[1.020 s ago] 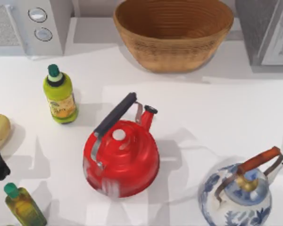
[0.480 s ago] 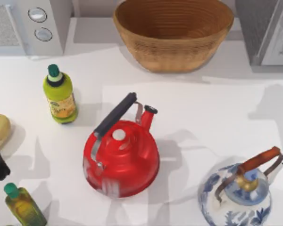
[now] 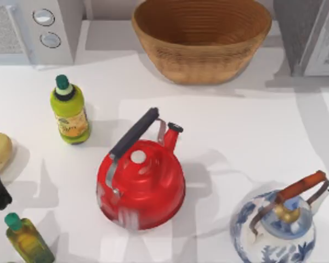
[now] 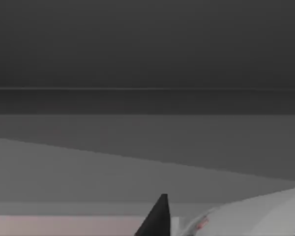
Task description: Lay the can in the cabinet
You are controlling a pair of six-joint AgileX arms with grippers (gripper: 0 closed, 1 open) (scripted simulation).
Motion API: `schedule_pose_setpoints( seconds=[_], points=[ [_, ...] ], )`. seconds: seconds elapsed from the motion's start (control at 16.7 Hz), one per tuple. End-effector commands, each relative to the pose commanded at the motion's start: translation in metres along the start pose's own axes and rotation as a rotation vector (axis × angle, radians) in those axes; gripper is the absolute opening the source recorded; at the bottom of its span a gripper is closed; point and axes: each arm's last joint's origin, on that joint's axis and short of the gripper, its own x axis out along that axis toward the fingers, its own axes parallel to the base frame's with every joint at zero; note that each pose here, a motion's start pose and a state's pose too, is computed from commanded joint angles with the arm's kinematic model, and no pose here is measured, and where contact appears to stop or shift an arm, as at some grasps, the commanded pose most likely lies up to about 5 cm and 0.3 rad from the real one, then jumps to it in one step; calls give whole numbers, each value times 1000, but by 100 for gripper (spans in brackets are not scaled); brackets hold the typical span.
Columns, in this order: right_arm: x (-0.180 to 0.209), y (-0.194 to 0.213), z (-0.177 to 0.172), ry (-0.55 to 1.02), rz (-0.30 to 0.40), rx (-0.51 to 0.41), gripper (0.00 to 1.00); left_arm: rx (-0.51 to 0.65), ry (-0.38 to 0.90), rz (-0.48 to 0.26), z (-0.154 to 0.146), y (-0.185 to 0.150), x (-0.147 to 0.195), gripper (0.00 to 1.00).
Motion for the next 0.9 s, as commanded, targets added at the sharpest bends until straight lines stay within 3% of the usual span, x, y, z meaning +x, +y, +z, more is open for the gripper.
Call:
schedule_pose_setpoints(
  seconds=[0.3, 0.9],
  points=[
    [28, 11, 25, -9, 1, 4, 0, 0, 0, 0, 0, 0, 0, 100],
    [45, 12, 30, 8, 0, 2, 0, 0, 0, 0, 0, 0, 0, 100]
  ],
)
